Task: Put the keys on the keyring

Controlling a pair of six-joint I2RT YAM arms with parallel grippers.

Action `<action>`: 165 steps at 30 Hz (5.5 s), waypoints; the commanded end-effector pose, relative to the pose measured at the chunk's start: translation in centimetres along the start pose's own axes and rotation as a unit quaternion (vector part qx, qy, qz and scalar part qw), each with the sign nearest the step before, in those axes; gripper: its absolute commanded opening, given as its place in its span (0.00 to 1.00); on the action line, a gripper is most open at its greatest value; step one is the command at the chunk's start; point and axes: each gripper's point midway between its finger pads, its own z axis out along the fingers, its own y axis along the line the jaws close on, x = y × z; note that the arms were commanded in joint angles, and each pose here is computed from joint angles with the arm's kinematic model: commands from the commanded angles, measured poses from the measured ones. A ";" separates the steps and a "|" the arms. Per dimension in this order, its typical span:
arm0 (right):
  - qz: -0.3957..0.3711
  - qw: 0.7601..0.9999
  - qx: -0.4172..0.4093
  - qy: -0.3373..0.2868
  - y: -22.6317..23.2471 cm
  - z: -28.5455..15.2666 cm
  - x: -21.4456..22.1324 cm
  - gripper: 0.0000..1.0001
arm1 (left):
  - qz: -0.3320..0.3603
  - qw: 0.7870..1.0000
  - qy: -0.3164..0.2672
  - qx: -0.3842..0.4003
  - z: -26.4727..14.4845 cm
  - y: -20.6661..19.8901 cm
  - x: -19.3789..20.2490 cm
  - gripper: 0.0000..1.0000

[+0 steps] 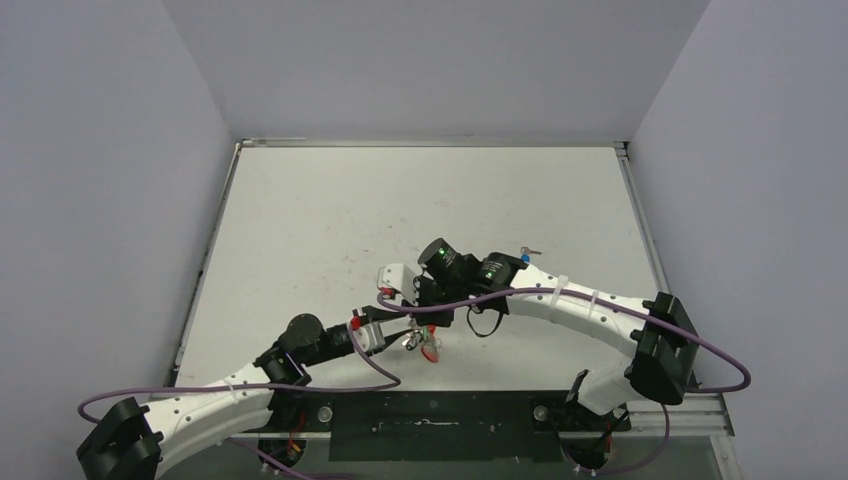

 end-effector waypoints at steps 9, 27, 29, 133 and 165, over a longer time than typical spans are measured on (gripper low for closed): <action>-0.008 1.000 0.005 -0.001 0.3 0.1 -1.6 0.00 | 0.010 1.000 -0.012 0.018 1.3 0.3 -1.8 0.24; -0.044 0.999 -0.007 -0.011 1.0 0.7 -0.3 0.00 | 0.017 1.000 -0.010 -0.015 -0.3 1.1 -2.1 0.25; -0.044 0.999 -0.009 -0.015 1.1 0.7 -0.3 0.00 | 0.016 1.000 -0.009 -0.012 -0.3 0.9 -2.0 0.25; -0.001 0.979 -0.050 -0.197 1.5 -2.8 -1.9 0.35 | -0.040 0.997 -0.065 0.004 1.4 0.0 -2.5 0.00; 0.041 0.989 -0.019 -0.138 -0.6 0.6 1.1 0.00 | -0.023 0.996 -0.079 0.020 1.2 -0.4 -3.2 0.00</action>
